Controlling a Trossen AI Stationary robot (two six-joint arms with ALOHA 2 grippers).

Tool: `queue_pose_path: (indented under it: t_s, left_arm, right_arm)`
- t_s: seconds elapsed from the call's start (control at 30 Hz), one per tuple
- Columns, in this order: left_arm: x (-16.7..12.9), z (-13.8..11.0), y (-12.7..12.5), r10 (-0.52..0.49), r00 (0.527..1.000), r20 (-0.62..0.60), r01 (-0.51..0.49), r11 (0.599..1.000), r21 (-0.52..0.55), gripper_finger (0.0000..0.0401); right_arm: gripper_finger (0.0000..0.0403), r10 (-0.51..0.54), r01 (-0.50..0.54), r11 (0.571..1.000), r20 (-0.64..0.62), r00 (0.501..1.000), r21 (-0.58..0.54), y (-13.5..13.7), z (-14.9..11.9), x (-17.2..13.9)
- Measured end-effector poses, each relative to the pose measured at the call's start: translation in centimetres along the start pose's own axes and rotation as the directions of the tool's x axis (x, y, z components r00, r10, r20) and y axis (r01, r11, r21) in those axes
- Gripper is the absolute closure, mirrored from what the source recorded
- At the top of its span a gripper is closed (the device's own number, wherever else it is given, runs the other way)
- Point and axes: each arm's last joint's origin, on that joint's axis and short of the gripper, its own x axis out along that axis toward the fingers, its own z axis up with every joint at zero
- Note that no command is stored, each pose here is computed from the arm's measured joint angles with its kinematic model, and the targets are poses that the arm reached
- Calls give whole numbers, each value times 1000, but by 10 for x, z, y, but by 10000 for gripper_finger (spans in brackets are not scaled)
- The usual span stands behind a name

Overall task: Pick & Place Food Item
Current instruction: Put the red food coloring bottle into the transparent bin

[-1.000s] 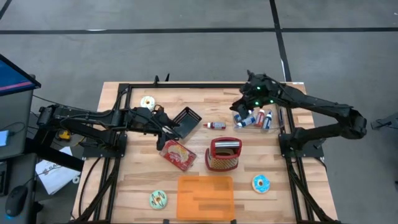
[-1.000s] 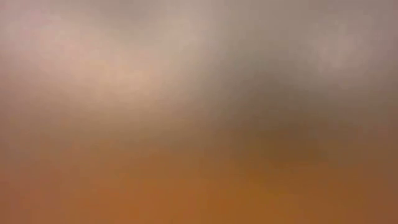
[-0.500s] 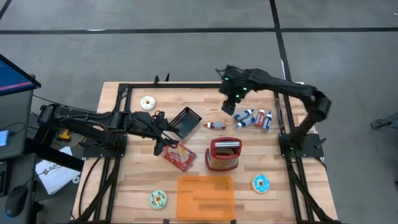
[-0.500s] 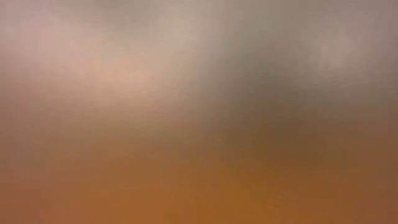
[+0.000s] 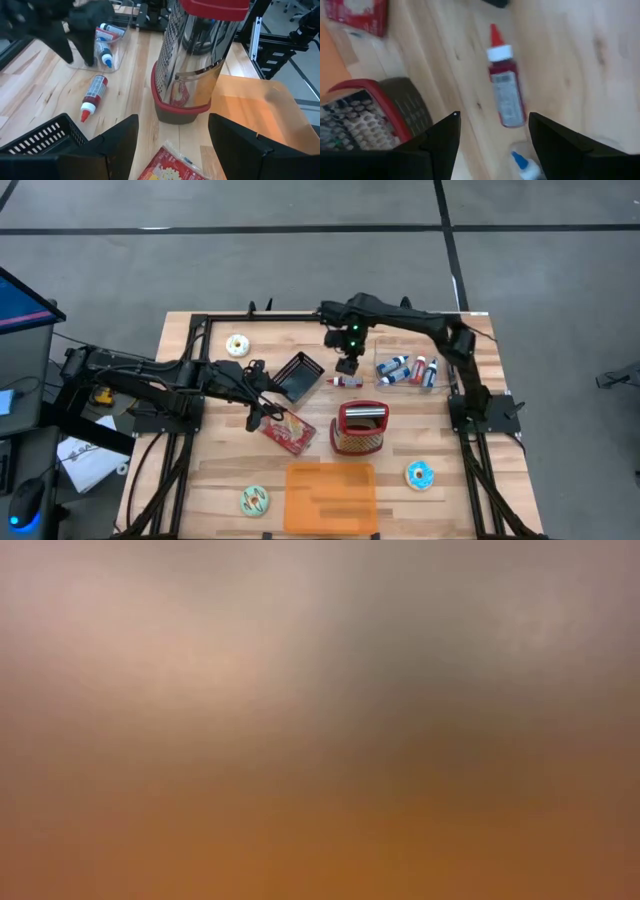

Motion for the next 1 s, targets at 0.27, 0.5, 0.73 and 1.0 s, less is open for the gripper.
queue_pose_path:
  t_s: [0.27, 0.5, 0.73, 1.0]
  left_arm:
    - [0, 0, 0, 0, 1000, 0, 0, 1000, 0, 164]
    - [0, 0, 0, 0, 1000, 0, 0, 1000, -9, 164]
    - [0, 0, 0, 0, 1000, 0, 0, 1000, -19, 164]
    - [0, 0, 0, 0, 1000, 1, 0, 999, -38, 164]
  right_arm:
    - [177, -1, -6, 998, -106, 994, -69, 8, 12, 43]
    - [177, -87, 69, 988, -124, 988, -139, 10, 20, 65]
    - [177, -156, 145, 975, -54, 986, -171, 8, 27, 66]
    - [177, -152, 132, 972, -94, 984, -195, 11, 27, 92]
